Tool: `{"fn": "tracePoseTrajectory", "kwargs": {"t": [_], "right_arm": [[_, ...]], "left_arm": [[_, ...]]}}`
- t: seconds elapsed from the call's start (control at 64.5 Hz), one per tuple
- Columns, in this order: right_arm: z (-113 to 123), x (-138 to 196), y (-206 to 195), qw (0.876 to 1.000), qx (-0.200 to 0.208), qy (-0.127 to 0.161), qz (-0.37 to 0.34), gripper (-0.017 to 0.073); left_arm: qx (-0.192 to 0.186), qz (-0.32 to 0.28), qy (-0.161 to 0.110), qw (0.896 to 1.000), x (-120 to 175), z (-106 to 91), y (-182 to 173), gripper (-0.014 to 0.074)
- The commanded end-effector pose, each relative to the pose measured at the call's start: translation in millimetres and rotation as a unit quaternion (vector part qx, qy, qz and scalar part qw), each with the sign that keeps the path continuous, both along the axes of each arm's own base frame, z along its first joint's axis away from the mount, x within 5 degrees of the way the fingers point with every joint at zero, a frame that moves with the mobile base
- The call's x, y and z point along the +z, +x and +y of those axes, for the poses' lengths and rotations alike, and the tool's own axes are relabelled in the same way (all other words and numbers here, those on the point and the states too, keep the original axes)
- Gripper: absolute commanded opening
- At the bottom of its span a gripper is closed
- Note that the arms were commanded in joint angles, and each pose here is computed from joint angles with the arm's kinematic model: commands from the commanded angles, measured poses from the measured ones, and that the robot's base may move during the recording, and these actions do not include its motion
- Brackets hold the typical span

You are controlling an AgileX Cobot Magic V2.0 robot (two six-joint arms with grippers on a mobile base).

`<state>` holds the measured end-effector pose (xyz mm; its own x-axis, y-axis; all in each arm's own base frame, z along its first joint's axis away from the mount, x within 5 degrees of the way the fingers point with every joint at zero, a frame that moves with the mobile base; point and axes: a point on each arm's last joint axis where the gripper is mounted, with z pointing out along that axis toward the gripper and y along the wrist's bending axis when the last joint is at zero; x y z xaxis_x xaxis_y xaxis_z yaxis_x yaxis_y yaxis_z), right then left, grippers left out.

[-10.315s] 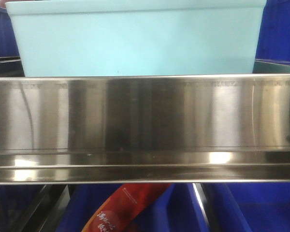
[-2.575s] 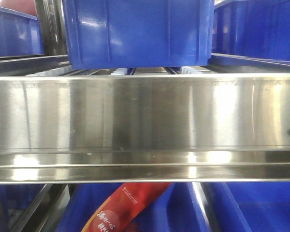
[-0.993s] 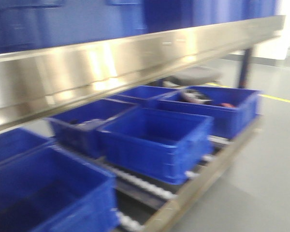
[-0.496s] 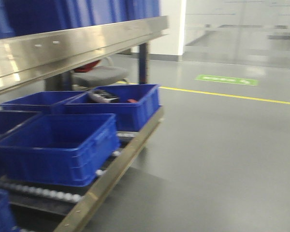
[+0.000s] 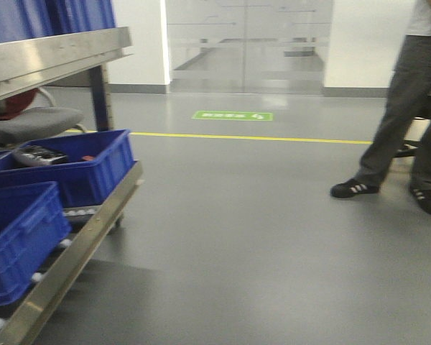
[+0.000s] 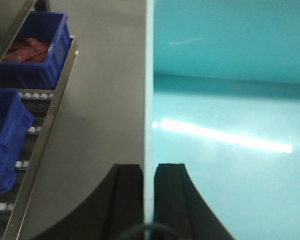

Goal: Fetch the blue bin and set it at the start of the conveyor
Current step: 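Hold the bin in both grippers while the base turns away from the rack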

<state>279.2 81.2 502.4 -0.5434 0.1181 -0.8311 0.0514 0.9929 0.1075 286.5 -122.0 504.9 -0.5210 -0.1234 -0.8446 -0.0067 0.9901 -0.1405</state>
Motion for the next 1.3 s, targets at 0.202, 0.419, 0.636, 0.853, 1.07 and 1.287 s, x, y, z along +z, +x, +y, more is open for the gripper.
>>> {"fn": "tracePoseTrajectory", "kwargs": {"t": [0.202,0.419,0.636,0.853,1.07,1.287], "right_arm": [[-6.2,11.0,-5.5,0.999,-0.009,-0.013,-0.029,-0.0163],[-6.2,11.0,-5.5,0.999,-0.009,-0.013,-0.029,-0.0163],[-5.9,11.6,-5.2,0.999,-0.008,-0.012,-0.033,-0.0163],[-5.7,12.1,-4.8,0.999,-0.007,-0.011,-0.036,-0.0163],[-5.6,12.3,-4.7,0.999,-0.007,-0.011,-0.037,-0.0163],[-5.6,12.3,-4.7,0.999,-0.007,-0.011,-0.037,-0.0163]], "left_arm": [[0.006,-0.029,0.004,1.0,10.3,5.3,-4.7,-0.0111],[0.006,-0.029,0.004,1.0,10.3,5.3,-4.7,-0.0111],[0.006,-0.03,0.003,1.0,10.5,5.2,-4.6,-0.0111],[0.006,-0.03,0.003,1.0,10.5,5.2,-4.6,-0.0111],[0.006,-0.03,0.003,1.0,10.5,5.2,-4.6,-0.0111],[0.006,-0.03,0.003,1.0,10.5,5.2,-4.6,-0.0111]]}}
